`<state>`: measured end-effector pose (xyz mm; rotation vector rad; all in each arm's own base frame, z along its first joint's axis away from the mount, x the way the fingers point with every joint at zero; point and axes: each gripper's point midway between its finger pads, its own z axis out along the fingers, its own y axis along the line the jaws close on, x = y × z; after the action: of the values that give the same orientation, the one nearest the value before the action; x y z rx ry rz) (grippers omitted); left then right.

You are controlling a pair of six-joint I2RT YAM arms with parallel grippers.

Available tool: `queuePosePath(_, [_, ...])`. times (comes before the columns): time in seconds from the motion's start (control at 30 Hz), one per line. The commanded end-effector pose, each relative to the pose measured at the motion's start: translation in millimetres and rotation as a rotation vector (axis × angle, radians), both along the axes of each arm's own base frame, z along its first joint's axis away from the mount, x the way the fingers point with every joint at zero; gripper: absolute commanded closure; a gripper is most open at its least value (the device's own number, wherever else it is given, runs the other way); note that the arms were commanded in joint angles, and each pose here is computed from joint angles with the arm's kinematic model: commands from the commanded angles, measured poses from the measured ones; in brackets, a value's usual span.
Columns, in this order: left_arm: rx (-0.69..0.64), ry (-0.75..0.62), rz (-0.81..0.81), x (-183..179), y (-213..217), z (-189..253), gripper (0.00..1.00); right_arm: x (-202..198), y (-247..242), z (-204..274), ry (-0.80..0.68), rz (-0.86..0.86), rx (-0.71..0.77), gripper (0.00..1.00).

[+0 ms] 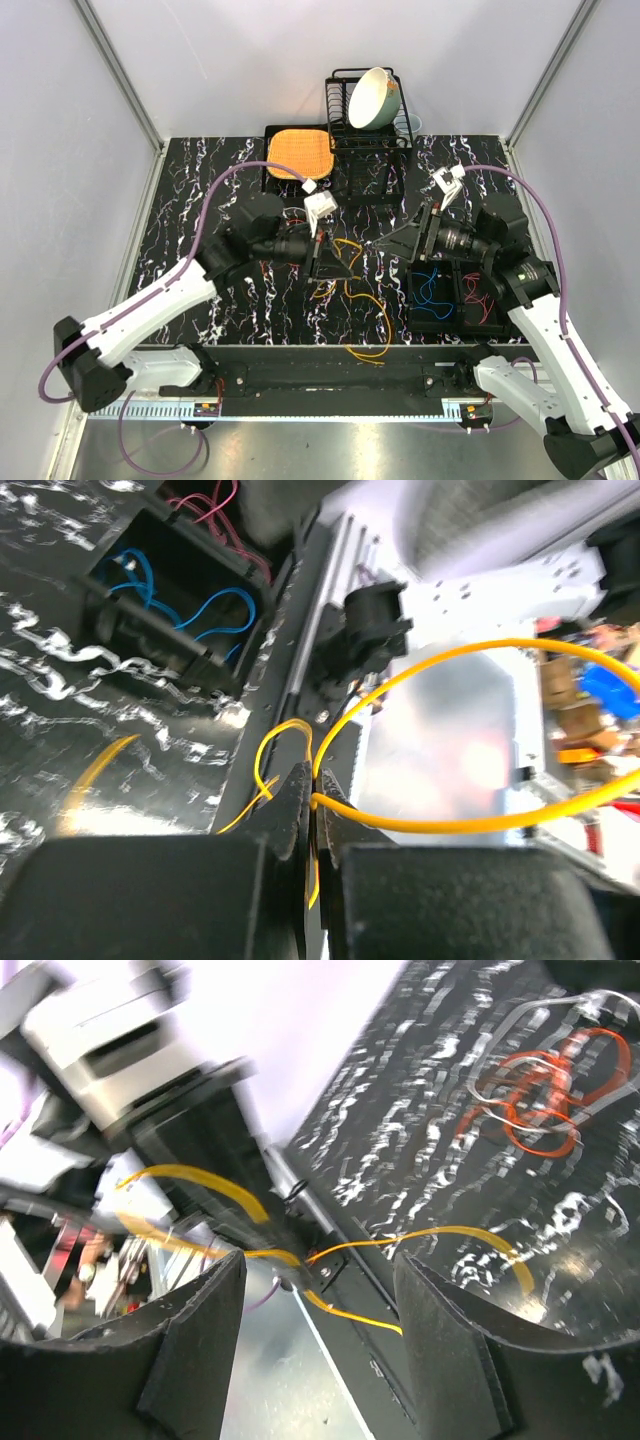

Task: Untangle the cables

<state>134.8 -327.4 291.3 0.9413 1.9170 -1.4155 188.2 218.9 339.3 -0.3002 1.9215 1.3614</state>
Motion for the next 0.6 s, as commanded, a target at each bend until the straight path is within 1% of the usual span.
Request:
queuePosePath(0.0, [-0.124,0.082,-0.071,3,-18,35,1.0,-22,6,39,-0.187,0.137,0.061,0.34])
queuePosePath(0.07, [-0.124,0.149,-0.079,6,-24,31,1.0,-24,7,46,-0.212,0.159,0.067,0.34])
queuePosePath(0.1, [-0.143,0.153,-0.084,8,-27,35,1.0,-24,7,48,-0.219,0.164,0.066,0.35])
queuePosePath(0.17, [-0.149,0.205,-0.096,10,-31,34,1.0,-24,8,49,-0.233,0.173,0.061,0.35])
queuePosePath(0.37, [-0.147,0.238,-0.087,18,-39,35,1.0,-19,9,49,-0.253,0.174,0.05,0.36])
queuePosePath(0.57, [-0.152,0.247,-0.094,18,-40,36,1.0,-11,6,45,-0.267,0.124,0.022,0.36])
